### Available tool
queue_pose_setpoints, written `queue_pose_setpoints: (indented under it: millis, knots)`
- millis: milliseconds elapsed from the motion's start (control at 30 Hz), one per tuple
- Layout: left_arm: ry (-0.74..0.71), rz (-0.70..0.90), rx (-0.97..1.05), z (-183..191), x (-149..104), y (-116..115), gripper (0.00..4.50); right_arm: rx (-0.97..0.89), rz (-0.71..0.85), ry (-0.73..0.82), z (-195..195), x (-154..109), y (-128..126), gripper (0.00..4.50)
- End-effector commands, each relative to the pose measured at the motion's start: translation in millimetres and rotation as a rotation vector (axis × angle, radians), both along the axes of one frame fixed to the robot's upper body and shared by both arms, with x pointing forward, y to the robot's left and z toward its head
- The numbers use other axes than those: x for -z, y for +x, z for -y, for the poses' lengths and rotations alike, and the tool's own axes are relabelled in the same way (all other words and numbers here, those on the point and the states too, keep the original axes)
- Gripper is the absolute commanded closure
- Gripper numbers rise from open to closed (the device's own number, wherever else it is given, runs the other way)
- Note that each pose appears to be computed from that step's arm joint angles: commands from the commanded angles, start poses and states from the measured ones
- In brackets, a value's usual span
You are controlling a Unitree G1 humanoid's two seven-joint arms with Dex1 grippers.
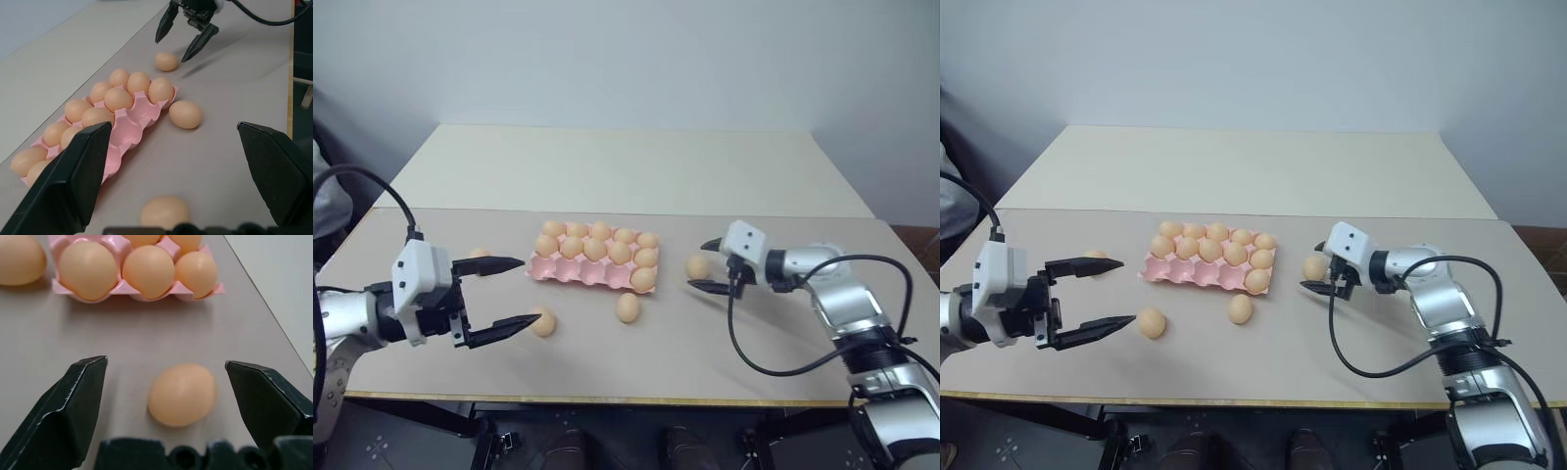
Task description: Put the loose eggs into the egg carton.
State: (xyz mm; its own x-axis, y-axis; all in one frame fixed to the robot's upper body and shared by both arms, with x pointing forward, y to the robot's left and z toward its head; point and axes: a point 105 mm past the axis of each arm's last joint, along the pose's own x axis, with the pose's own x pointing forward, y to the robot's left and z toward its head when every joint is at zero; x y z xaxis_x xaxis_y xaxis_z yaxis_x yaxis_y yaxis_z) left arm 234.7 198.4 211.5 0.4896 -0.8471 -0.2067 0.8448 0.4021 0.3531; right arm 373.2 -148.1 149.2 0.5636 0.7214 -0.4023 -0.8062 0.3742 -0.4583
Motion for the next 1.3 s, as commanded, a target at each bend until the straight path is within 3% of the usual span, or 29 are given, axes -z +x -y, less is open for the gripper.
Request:
queue_pose_setpoints:
  millis: [33, 400, 500, 633, 667, 833, 967, 1133, 1300]
  knots:
    - [0.011, 0.028, 0.017, 2.8, -5.0, -1.3, 0.02, 0.029, 0.073, -0.012, -2.8, -6.4, 15.6, 0.00]
    - [0.012, 0.028, 0.004, 0.6, 1.1, -2.4, 0.02, 0.056, 0.012, -0.039, -1.8, 10.7, 29.5, 0.00]
    - [0.013, 0.029, -0.005, -1.0, 2.7, -2.3, 0.00, 0.060, 0.000, -0.026, -0.8, 10.9, 29.6, 0.60]
    - [0.017, 0.031, -0.016, -3.9, 5.0, -1.7, 0.00, 0.081, 0.016, -0.039, 2.3, 11.4, 31.4, 1.94]
    - [0.019, 0.031, -0.018, -4.6, 5.5, -1.4, 0.00, 0.082, 0.019, -0.041, 2.8, 11.2, 31.4, 2.04]
    - [0.021, 0.034, -0.037, -10.3, 6.2, -0.9, 0.00, 0.084, 0.067, -0.034, 3.4, -1.2, 29.1, 2.04]
    - [0.059, 0.017, -0.109, -28.5, 11.8, -1.1, 0.00, 0.046, 0.164, 0.003, -10.0, -35.8, 21.0, 2.04]
    - [0.097, 0.003, -0.181, -49.1, 14.8, -3.2, 0.00, -0.030, 0.195, 0.102, -53.4, -64.4, 6.1, 2.04]
    - [0.121, 0.013, -0.208, -54.9, 13.5, -3.5, 0.00, -0.084, 0.166, 0.184, -100.5, -62.1, -3.6, 2.04]
